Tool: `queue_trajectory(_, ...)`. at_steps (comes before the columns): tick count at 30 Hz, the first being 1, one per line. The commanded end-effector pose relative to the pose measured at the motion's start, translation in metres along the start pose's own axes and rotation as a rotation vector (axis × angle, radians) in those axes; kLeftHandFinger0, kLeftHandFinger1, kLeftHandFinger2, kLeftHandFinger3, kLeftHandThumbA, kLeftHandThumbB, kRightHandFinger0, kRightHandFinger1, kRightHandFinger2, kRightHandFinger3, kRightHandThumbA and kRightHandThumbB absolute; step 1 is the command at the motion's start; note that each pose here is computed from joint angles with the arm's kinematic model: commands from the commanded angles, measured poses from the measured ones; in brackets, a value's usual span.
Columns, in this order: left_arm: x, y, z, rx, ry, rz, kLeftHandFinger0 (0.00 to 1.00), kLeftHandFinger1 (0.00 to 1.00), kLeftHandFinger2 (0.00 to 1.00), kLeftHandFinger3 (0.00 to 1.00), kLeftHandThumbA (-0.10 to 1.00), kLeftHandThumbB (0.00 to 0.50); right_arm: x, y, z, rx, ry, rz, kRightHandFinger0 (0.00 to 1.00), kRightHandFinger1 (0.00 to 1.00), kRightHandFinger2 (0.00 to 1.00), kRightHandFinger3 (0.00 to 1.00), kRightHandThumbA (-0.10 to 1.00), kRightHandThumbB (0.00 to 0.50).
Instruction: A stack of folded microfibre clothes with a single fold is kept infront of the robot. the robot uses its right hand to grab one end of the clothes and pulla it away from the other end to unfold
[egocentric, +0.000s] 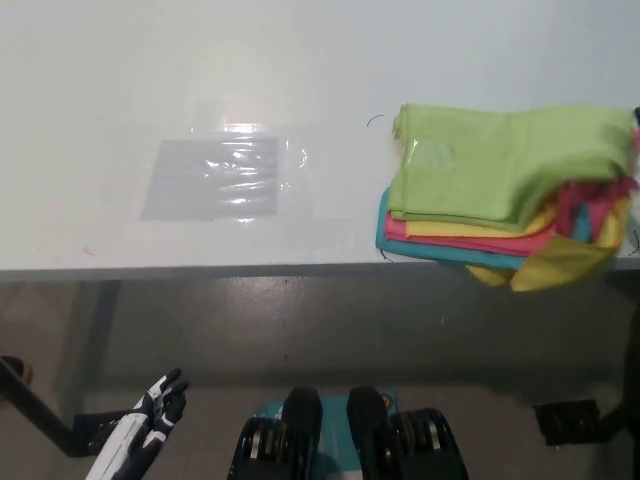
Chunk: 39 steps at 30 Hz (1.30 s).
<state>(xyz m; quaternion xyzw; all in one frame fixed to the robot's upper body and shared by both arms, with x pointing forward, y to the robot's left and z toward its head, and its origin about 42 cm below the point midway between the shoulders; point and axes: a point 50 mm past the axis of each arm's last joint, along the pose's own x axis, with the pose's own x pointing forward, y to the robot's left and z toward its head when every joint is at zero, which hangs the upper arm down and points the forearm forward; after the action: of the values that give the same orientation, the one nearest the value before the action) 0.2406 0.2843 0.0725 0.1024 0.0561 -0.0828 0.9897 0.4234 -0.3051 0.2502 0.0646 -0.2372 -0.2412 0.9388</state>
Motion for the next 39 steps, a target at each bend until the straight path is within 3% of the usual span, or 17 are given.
queue_trajectory(1, -0.003, 0.005, 0.005, 0.013, -0.040, -0.001, 1.00, 1.00, 1.00, 1.00, 0.85, 0.217, -0.013, 0.020, 0.109, -0.013, -0.355, 0.094, 1.00, 1.00, 1.00, 1.00, 1.00, 0.222)
queue_trajectory(3, 0.003, 0.006, 0.009, 0.012, -0.049, 0.002, 1.00, 1.00, 1.00, 1.00, 0.85, 0.213, -0.034, 0.030, 0.151, 0.047, -0.489, 0.157, 1.00, 1.00, 1.00, 1.00, 1.00, 0.214)
queue_trajectory(5, 0.004, 0.005, 0.009, 0.010, -0.046, -0.004, 1.00, 1.00, 1.00, 1.00, 0.86, 0.221, -0.053, 0.031, 0.171, 0.079, -0.572, 0.214, 1.00, 1.00, 1.00, 1.00, 0.93, 0.168)
queue_trajectory(8, 0.001, 0.005, 0.006, 0.005, -0.038, -0.002, 1.00, 1.00, 1.00, 1.00, 0.86, 0.213, -0.082, 0.034, 0.191, 0.056, -0.640, 0.253, 1.00, 1.00, 1.00, 1.00, 0.95, 0.192)
queue_trajectory(10, 0.000, 0.005, 0.005, 0.010, -0.043, 0.004, 1.00, 1.00, 1.00, 1.00, 0.84, 0.206, -0.103, 0.036, 0.199, 0.064, -0.688, 0.297, 1.00, 1.00, 1.00, 1.00, 0.95, 0.206)
queue_trajectory(16, 0.000, 0.008, 0.006, 0.018, -0.037, -0.001, 1.00, 1.00, 1.00, 1.00, 0.86, 0.221, -0.146, 0.032, 0.202, 0.049, -0.737, 0.374, 1.00, 1.00, 1.00, 1.00, 0.96, 0.153)
queue_trajectory(17, 0.000, 0.008, 0.006, 0.018, -0.037, -0.001, 1.00, 1.00, 1.00, 1.00, 0.86, 0.219, -0.147, 0.032, 0.202, 0.048, -0.736, 0.374, 1.00, 1.00, 1.00, 1.00, 0.90, 0.192)
queue_trajectory(19, -0.001, 0.006, 0.005, 0.011, -0.031, -0.008, 1.00, 1.00, 1.00, 1.00, 0.86, 0.213, -0.173, 0.032, 0.184, 0.059, -0.599, 0.480, 1.00, 1.00, 1.00, 1.00, 0.95, 0.173)
queue_trajectory(21, 0.000, 0.005, 0.006, 0.009, -0.040, -0.007, 1.00, 1.00, 1.00, 1.00, 0.86, 0.211, -0.191, 0.036, 0.168, 0.084, -0.491, 0.528, 1.00, 1.00, 1.00, 1.00, 0.96, 0.203)
queue_trajectory(24, 0.001, 0.005, 0.007, -0.004, -0.049, -0.011, 1.00, 1.00, 1.00, 1.00, 0.88, 0.222, -0.217, 0.035, 0.131, 0.024, -0.432, 0.574, 1.00, 1.00, 1.00, 1.00, 0.96, 0.133)
queue_trajectory(27, 0.007, 0.004, 0.010, -0.012, -0.065, -0.003, 1.00, 1.00, 1.00, 1.00, 0.89, 0.220, -0.239, 0.032, 0.094, -0.012, -0.311, 0.620, 1.00, 1.00, 1.00, 1.00, 0.96, 0.161)
queue_trajectory(30, 0.011, 0.001, 0.012, -0.035, -0.087, 0.010, 1.00, 1.00, 1.00, 1.00, 0.92, 0.184, -0.253, 0.023, 0.052, -0.134, -0.174, 0.665, 1.00, 1.00, 1.00, 1.00, 1.00, 0.186)
queue_trajectory(34, 0.011, 0.000, 0.014, -0.071, -0.104, 0.018, 1.00, 1.00, 1.00, 1.00, 0.99, 0.195, -0.255, 0.015, -0.007, -0.246, 0.005, 0.696, 1.00, 1.00, 1.00, 1.00, 1.00, 0.210)
queue_trajectory(36, 0.015, -0.005, 0.013, -0.076, -0.110, 0.012, 1.00, 1.00, 1.00, 1.00, 1.00, 0.196, -0.252, 0.008, -0.020, -0.274, 0.053, 0.690, 1.00, 1.00, 1.00, 1.00, 1.00, 0.214)
queue_trajectory(39, 0.017, -0.010, 0.012, -0.078, -0.119, 0.019, 1.00, 1.00, 1.00, 1.00, 1.00, 0.221, -0.244, 0.003, -0.051, -0.249, 0.169, 0.699, 1.00, 1.00, 1.00, 1.00, 1.00, 0.175)
